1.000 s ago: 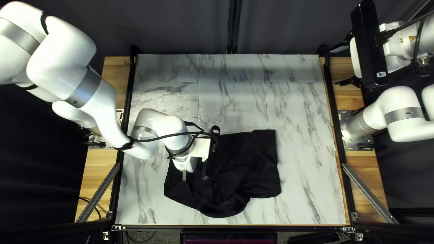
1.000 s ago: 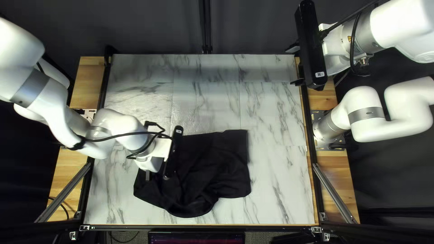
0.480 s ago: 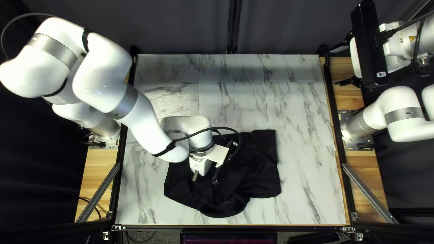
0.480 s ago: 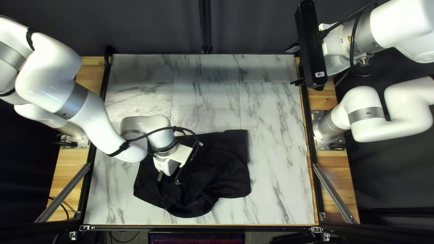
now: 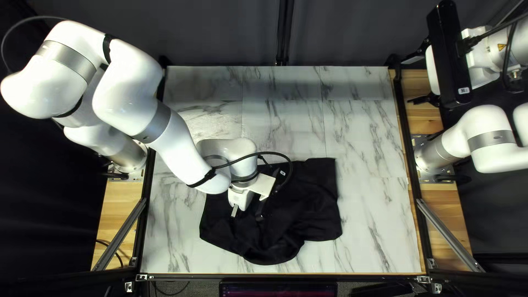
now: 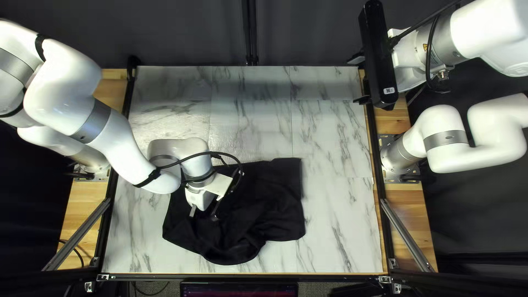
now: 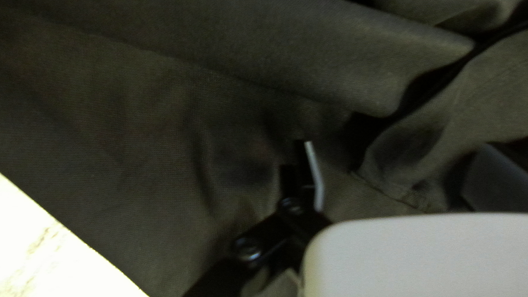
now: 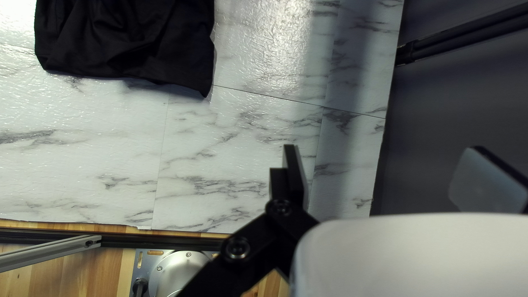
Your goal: Fold t-shirt
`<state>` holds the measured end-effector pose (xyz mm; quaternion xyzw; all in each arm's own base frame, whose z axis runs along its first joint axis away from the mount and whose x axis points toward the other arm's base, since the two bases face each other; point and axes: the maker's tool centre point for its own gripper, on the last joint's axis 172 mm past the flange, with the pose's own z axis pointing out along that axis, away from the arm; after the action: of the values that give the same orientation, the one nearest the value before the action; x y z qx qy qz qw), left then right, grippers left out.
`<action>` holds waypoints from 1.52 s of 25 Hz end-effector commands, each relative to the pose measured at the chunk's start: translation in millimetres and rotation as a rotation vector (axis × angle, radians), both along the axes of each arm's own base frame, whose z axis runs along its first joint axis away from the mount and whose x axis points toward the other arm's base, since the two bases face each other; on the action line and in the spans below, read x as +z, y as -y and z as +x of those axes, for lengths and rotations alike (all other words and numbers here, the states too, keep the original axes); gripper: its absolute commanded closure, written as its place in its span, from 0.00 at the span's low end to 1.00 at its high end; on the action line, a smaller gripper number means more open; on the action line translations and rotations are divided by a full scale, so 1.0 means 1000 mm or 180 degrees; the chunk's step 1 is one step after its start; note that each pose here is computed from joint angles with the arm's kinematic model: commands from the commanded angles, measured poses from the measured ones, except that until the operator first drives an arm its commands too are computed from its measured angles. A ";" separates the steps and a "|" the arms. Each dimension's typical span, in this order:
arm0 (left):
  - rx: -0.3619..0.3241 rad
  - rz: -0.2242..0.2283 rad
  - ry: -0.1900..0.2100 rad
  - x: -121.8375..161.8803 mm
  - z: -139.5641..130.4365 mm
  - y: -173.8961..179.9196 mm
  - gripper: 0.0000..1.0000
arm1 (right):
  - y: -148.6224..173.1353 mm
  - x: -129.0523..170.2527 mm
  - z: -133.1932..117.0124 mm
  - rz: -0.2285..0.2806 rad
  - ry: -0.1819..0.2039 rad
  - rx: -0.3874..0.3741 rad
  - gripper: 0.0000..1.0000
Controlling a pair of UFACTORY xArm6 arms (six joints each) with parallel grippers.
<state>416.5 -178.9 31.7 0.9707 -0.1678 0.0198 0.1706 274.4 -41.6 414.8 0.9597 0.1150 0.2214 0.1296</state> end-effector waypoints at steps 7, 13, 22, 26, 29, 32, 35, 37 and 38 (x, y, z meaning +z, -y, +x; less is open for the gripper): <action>-0.0079 0.0020 -0.0035 0.023 -0.009 0.022 1.00 | 0.000 0.000 0.000 0.0000 0.0000 0.0000 0.00; -0.0028 0.0227 -0.0033 0.064 -0.030 0.055 1.00 | 0.000 0.000 0.000 0.0000 0.0000 0.0000 0.00; -0.0131 0.0327 -0.0175 0.085 -0.068 0.127 0.95 | 0.000 0.000 0.000 0.0000 0.0000 0.0000 0.00; -0.0217 0.0294 -0.0170 0.099 -0.073 0.151 0.00 | 0.000 0.000 0.000 0.0000 0.0000 0.0000 0.00; -0.0179 0.0334 -0.0100 0.116 -0.082 0.147 0.00 | 0.000 0.000 0.000 0.0000 0.0000 0.0000 0.00; -0.0035 0.0403 0.0015 0.130 -0.094 0.127 0.00 | 0.000 0.000 0.000 0.0000 0.0000 0.0000 0.00; 0.0133 0.0450 0.0098 0.131 -0.100 0.099 0.00 | 0.000 0.000 0.000 0.0000 0.0000 0.0000 0.00; 0.0299 0.0526 0.0095 0.122 -0.100 0.065 0.00 | 0.000 0.000 0.000 0.0000 0.0000 0.0000 0.00; 0.0373 0.0581 0.0083 0.115 -0.100 0.044 0.00 | 0.000 0.000 0.000 0.0000 0.0000 0.0000 0.00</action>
<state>314.9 -267.2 156.9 0.9847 -0.1449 0.0201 0.0949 274.4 -41.6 414.8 0.9597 0.1150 0.2214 0.1296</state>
